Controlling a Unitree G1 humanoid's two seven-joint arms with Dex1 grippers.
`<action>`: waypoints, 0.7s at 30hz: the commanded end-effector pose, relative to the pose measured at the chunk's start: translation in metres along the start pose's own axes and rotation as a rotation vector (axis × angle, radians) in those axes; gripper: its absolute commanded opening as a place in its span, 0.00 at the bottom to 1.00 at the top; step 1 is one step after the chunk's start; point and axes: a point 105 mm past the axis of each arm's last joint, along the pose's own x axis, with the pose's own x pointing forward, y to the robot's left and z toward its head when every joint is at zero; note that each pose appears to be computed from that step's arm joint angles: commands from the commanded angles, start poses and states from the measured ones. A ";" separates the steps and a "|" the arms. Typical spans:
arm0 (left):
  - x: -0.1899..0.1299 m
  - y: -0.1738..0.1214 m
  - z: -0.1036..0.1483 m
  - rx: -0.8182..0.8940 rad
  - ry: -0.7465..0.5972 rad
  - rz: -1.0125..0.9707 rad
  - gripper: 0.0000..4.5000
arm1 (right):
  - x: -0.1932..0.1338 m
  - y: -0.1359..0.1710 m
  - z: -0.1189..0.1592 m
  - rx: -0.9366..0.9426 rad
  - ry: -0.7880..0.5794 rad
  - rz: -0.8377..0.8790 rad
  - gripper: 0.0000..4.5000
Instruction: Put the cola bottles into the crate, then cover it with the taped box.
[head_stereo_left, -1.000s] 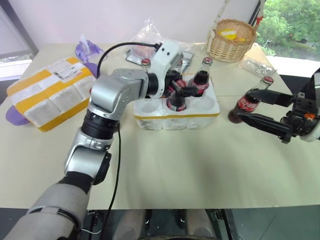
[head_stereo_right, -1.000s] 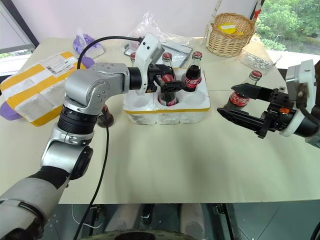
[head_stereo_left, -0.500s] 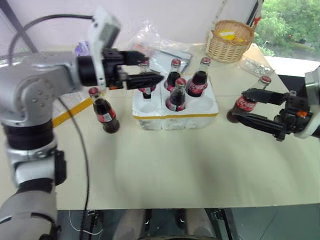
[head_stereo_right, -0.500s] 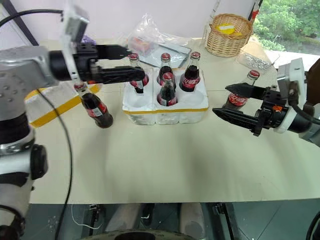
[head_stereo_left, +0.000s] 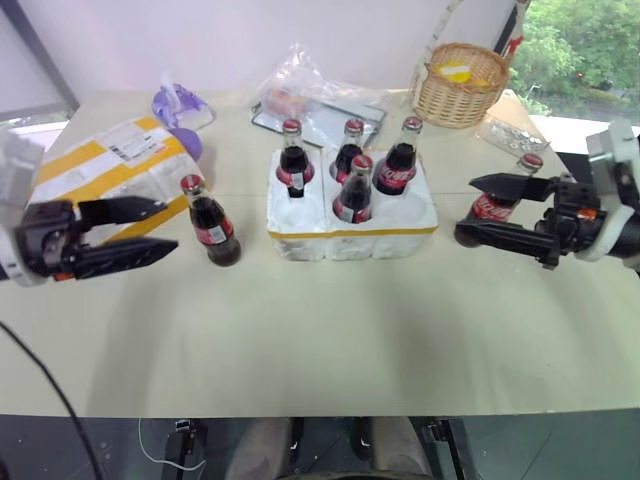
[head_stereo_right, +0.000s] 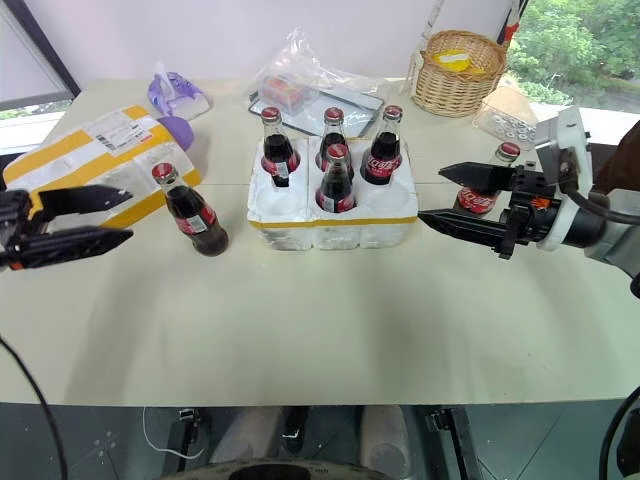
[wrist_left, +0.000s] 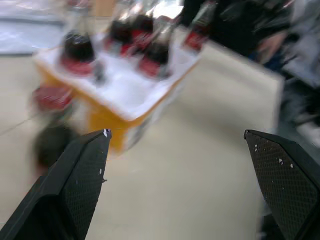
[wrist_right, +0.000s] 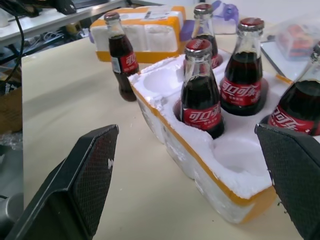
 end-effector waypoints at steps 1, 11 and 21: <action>0.007 0.020 -0.024 0.159 0.108 0.139 0.99 | -0.003 0.000 0.014 -0.054 -0.012 0.002 1.00; 0.065 0.048 -0.026 0.149 -0.110 0.255 0.99 | -0.004 0.014 0.016 -0.045 0.003 0.051 1.00; 0.082 0.062 -0.030 0.075 -0.143 0.241 0.99 | -0.009 0.016 0.019 -0.045 0.004 0.025 1.00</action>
